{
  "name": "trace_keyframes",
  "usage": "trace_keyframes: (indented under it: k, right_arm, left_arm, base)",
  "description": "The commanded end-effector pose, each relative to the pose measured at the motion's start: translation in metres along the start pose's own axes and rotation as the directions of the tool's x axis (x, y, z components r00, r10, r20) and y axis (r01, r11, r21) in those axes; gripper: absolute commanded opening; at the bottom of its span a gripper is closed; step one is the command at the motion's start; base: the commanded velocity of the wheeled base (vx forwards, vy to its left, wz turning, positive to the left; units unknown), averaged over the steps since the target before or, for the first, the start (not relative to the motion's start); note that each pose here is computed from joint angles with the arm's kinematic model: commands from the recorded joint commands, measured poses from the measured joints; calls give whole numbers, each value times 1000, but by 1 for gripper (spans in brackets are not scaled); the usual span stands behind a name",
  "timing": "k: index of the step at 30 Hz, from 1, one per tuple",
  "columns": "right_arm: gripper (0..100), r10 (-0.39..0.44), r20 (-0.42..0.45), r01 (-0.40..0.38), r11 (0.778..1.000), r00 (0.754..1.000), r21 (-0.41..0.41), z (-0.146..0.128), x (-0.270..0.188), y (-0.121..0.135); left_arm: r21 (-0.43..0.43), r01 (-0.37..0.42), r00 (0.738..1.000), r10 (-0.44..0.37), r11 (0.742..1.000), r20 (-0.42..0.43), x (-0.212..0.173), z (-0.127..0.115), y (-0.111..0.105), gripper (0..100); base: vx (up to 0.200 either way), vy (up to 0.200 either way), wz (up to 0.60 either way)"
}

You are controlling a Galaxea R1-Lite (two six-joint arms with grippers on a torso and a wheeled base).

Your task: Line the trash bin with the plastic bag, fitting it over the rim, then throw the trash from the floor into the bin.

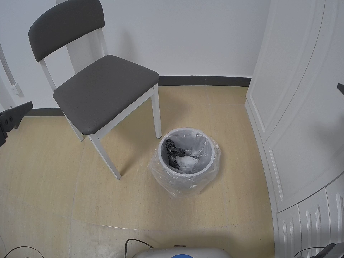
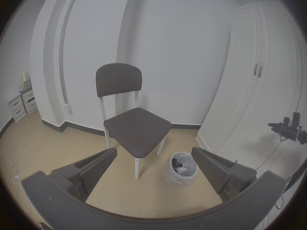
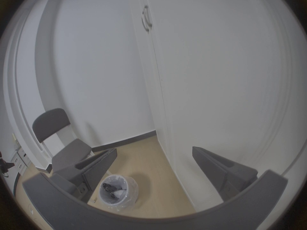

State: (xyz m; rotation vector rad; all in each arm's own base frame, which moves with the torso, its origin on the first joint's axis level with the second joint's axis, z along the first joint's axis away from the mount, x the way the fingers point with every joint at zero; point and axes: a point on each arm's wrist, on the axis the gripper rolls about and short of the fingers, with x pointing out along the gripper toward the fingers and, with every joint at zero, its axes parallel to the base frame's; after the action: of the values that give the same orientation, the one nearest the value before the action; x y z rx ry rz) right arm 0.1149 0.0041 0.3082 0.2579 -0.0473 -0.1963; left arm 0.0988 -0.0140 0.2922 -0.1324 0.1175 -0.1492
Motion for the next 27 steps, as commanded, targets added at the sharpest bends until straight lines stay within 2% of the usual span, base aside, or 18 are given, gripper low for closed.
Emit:
trace_keyframes:
  k: [1, 8, 9, 12, 22, 27]
  right_arm:
    - [100, 47, 143, -53, 998, 989, 35, 17, -49, -10]
    - [100, 117, 227, -129, 991, 967, 40, 20, -87, -20]
    - [100, 147, 243, -160, 987, 959, 32, 21, -95, -22]
    - [100, 181, 269, -190, 982, 946, 6, 20, -107, -25]
    - [100, 159, 324, -167, 986, 933, -4, 4, -134, -37]
    - [100, 125, 346, -124, 992, 930, -25, -17, -148, -44]
  left_arm:
    - [10, 23, 993, -24, 1000, 120, -39, 4, -2, 100]
    - [16, 51, 983, -53, 999, 178, -58, 6, -3, 100]
    - [17, 54, 979, -57, 998, 196, -64, 5, -3, 100]
    - [17, 57, 975, -59, 998, 214, -73, 3, -3, 100]
    - [45, 54, 964, -64, 998, 258, -98, -3, -2, 100]
    - [53, 55, 960, -67, 997, 271, -105, -8, -1, 100]
  base:
    - [0, 0, 0]
    - [0, 0, 0]
    - [0, 0, 0]
    - [0, 0, 0]
    - [0, 0, 0]
    - [0, 0, 0]
